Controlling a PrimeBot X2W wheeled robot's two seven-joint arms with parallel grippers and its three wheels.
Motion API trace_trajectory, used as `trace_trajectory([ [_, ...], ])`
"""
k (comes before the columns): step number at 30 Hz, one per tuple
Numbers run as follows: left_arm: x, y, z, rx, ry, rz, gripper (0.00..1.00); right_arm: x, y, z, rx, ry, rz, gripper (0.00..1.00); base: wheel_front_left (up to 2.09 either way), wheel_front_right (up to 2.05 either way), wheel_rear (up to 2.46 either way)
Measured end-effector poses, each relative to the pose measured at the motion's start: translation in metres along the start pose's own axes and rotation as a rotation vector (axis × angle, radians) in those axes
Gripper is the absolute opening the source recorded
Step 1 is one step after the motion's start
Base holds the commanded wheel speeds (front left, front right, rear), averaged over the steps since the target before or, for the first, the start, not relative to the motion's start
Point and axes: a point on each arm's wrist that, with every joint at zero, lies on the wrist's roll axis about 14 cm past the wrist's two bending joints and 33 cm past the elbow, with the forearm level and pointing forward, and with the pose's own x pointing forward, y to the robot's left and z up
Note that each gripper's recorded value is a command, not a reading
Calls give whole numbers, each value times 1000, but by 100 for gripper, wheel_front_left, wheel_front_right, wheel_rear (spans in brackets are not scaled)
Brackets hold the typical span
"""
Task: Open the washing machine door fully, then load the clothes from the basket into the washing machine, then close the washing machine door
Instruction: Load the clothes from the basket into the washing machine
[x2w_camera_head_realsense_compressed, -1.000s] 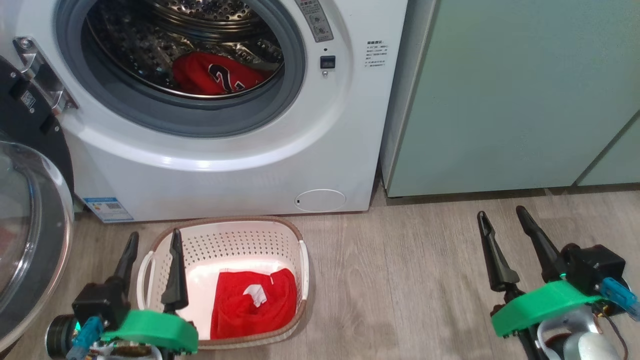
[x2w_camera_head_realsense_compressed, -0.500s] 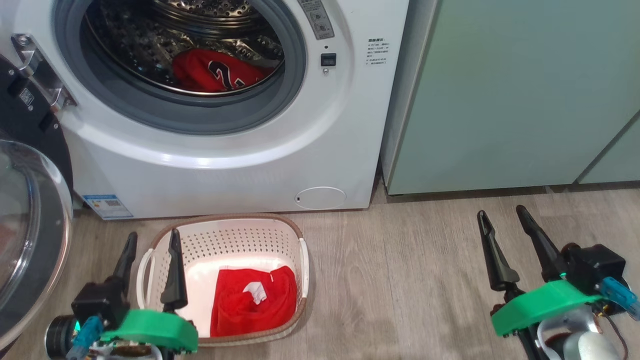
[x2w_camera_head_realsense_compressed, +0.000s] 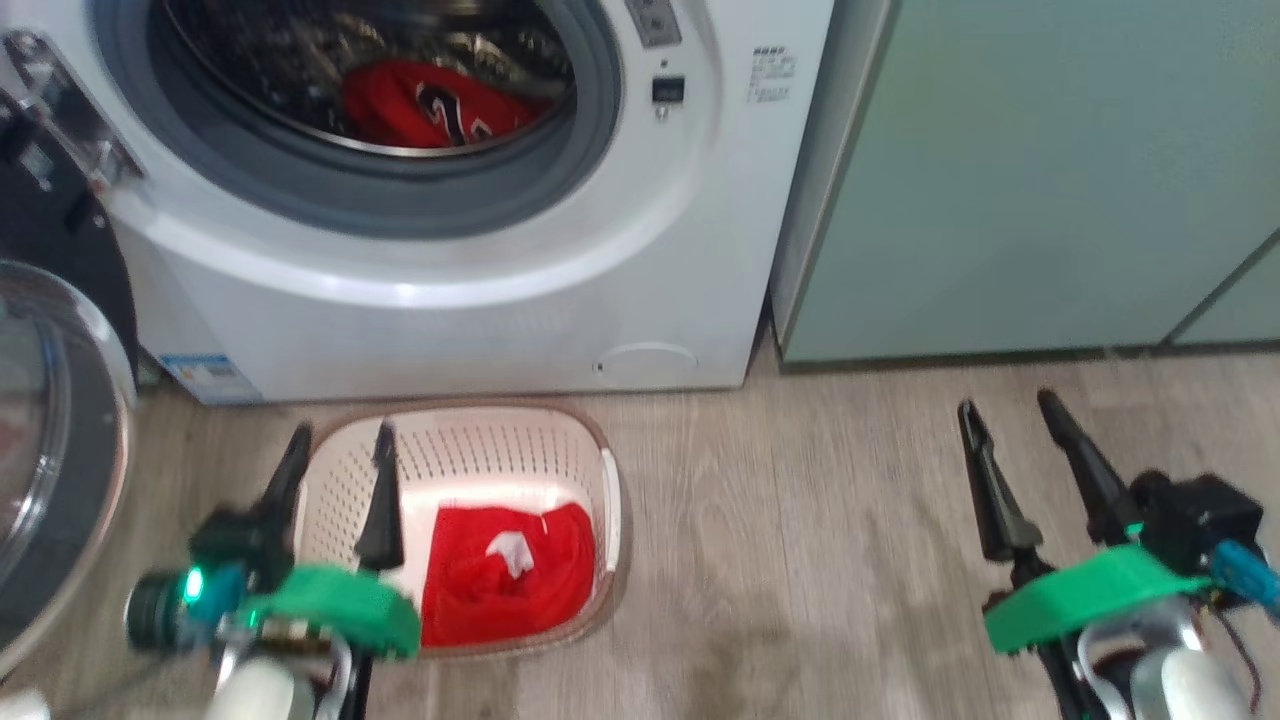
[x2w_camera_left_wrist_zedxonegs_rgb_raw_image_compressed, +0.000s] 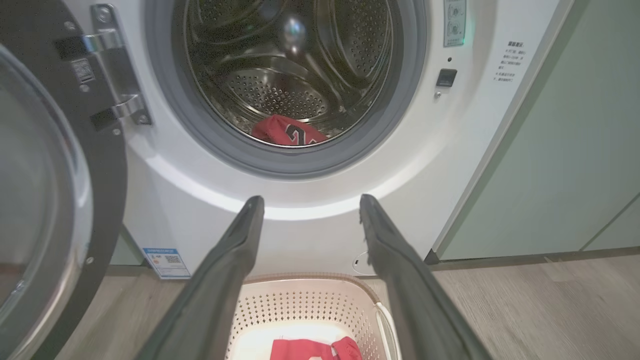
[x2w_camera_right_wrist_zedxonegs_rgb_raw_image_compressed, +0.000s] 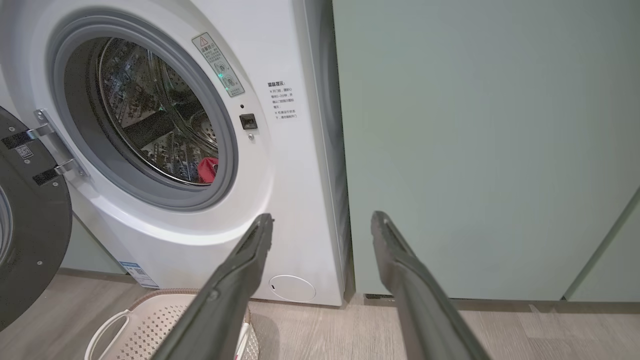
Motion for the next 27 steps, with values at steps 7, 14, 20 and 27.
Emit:
trace_trajectory([
  [7, 61, -13, -38, -8, 116, -67, 100, 39, 12, 4, -5, -21, 44, 100, 0, 0, 0],
  [14, 106, -14, -127, -43, 375, -91, 100, 80, 15, -24, 1, 15, 67, 100, 0, 0, 0],
  [20, 124, -19, -212, -77, 610, -126, 100, 111, 15, -56, 38, 26, 81, 100, 0, 0, 0],
  [27, 101, -21, -315, -127, 943, -147, 100, 124, 5, -108, 69, 103, 65, 100, 0, 0, 0],
])
